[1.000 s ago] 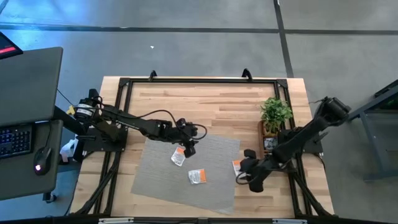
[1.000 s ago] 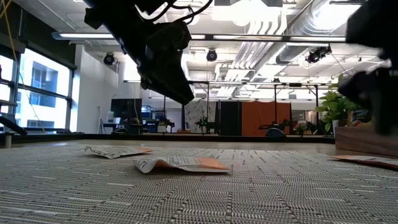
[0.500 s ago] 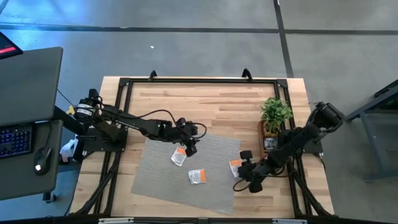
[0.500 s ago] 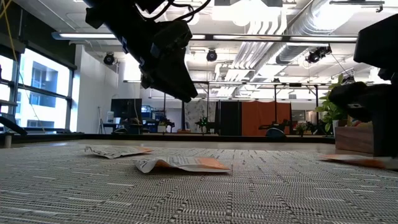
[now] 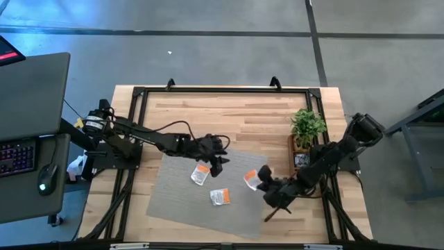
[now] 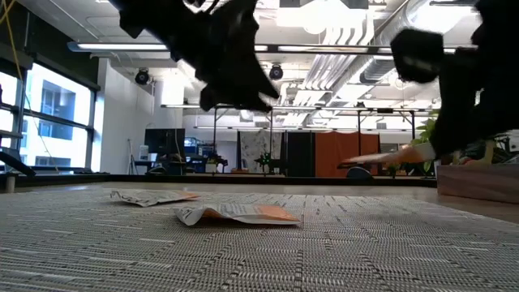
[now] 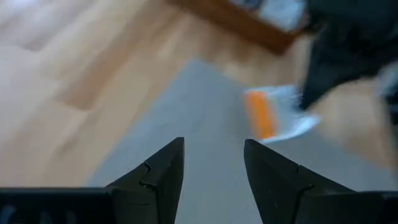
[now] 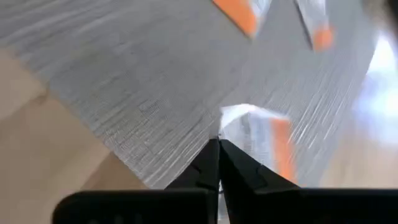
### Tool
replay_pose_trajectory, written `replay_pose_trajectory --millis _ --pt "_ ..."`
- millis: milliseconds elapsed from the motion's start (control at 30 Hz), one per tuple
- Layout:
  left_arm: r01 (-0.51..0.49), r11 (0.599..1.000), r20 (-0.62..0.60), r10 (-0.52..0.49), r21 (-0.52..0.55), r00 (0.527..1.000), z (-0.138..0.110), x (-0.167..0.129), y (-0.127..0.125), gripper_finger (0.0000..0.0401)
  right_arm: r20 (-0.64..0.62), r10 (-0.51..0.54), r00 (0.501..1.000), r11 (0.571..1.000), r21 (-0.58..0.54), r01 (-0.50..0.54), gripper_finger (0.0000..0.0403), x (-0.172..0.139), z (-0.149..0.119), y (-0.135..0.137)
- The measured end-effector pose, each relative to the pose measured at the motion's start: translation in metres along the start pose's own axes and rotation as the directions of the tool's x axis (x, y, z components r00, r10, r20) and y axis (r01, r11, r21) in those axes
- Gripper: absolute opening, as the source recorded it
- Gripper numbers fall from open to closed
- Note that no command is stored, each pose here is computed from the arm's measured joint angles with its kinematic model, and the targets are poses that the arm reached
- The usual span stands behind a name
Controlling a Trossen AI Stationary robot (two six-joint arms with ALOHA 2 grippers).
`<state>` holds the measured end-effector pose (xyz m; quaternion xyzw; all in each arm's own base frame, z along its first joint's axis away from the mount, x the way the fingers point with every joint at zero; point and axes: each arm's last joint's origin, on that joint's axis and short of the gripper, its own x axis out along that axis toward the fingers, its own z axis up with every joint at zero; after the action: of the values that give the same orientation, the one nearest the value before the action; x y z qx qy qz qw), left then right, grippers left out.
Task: Pick & Place Tea
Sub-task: Put the white tea bag into the bottom section of the wooden organizer
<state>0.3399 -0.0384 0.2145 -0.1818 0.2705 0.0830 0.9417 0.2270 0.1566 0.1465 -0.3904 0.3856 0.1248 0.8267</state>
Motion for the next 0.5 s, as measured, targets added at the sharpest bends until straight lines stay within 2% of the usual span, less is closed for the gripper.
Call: replay_pose_trajectory --millis 67,167,300,500 --pt "0.076 0.994 -0.011 -0.077 -0.080 0.997 0.003 0.000 0.000 0.0166 -0.024 -0.059 0.998 0.990 -0.133 0.055 0.0007 0.004 0.003 -0.006" --pt "0.103 0.972 -0.060 -0.118 -0.211 0.991 0.002 0.001 0.004 0.0166 -0.014 -0.184 0.983 0.962 -0.206 0.177 0.0012 0.007 0.008 -0.021" --pt "0.078 0.967 -0.089 -0.102 -0.242 0.991 0.001 0.001 0.009 0.0166 0.012 -0.205 0.979 0.936 -0.289 0.200 0.0003 0.012 0.009 -0.034" --pt "0.061 0.961 -0.095 -0.090 -0.271 0.991 0.002 0.002 0.014 0.0166 0.046 -0.268 0.962 0.905 -0.330 0.267 0.0007 0.016 0.011 -0.049"
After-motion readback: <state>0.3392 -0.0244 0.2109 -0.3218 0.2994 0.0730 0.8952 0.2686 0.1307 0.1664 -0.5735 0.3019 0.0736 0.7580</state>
